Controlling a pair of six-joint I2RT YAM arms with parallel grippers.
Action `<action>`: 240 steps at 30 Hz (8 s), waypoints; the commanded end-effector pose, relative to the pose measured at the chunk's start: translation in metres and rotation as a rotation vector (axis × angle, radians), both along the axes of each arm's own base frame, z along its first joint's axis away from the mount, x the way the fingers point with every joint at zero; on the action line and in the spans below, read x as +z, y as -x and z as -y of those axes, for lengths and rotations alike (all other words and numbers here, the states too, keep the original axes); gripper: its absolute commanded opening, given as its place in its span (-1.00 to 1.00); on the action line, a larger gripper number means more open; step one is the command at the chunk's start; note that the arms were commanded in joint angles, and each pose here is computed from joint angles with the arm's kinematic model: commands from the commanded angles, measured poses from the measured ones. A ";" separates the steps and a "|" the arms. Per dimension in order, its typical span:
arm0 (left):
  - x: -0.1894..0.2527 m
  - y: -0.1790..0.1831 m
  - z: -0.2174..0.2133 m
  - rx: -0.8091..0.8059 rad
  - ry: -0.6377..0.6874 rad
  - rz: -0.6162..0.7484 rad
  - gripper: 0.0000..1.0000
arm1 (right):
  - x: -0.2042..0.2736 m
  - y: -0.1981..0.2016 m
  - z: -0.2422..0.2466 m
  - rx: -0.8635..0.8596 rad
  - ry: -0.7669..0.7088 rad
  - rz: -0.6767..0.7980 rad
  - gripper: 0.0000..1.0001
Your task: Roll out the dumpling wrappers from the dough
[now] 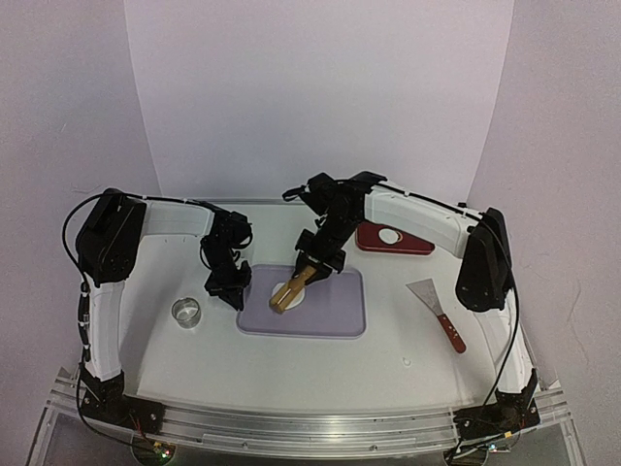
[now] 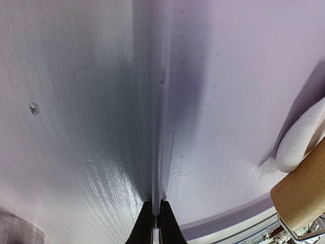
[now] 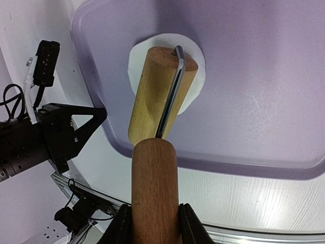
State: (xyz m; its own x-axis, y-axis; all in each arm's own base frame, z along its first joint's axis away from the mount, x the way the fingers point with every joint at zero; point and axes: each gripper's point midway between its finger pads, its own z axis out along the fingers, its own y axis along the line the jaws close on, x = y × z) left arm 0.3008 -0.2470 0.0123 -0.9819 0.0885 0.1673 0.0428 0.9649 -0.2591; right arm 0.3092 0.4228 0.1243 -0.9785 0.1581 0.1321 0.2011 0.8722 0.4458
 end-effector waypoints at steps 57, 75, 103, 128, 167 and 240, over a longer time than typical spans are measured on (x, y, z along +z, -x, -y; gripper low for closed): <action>-0.018 0.022 -0.009 0.025 -0.035 -0.056 -1.00 | -0.258 0.055 0.149 0.042 0.475 -0.394 -1.00; -0.020 0.023 -0.017 0.031 -0.070 -0.047 -1.00 | -0.010 -0.015 -0.023 0.283 -0.190 0.068 -1.00; -0.022 0.023 -0.015 0.020 -0.055 -0.033 -1.00 | 0.099 0.006 -0.038 0.247 -0.374 0.129 -1.00; -0.020 0.010 -0.020 -0.039 -0.104 0.012 -0.99 | 0.030 0.002 0.038 0.346 -0.006 0.058 -1.00; -0.025 0.010 -0.005 -0.034 -0.056 -0.028 -1.00 | -0.076 -0.001 0.041 0.255 0.110 -0.111 -1.00; -0.039 0.021 0.001 -0.024 -0.013 -0.060 -1.00 | 0.046 -0.014 -0.010 0.219 -0.106 0.149 -1.00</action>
State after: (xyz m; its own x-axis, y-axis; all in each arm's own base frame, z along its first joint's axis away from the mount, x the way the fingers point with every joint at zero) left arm 0.2943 -0.2475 0.0093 -0.9771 0.0963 0.1900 0.0368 0.9549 -0.2948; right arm 0.3126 0.4135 0.1159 -0.9896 -0.0942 0.1089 -0.0370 0.8974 0.4397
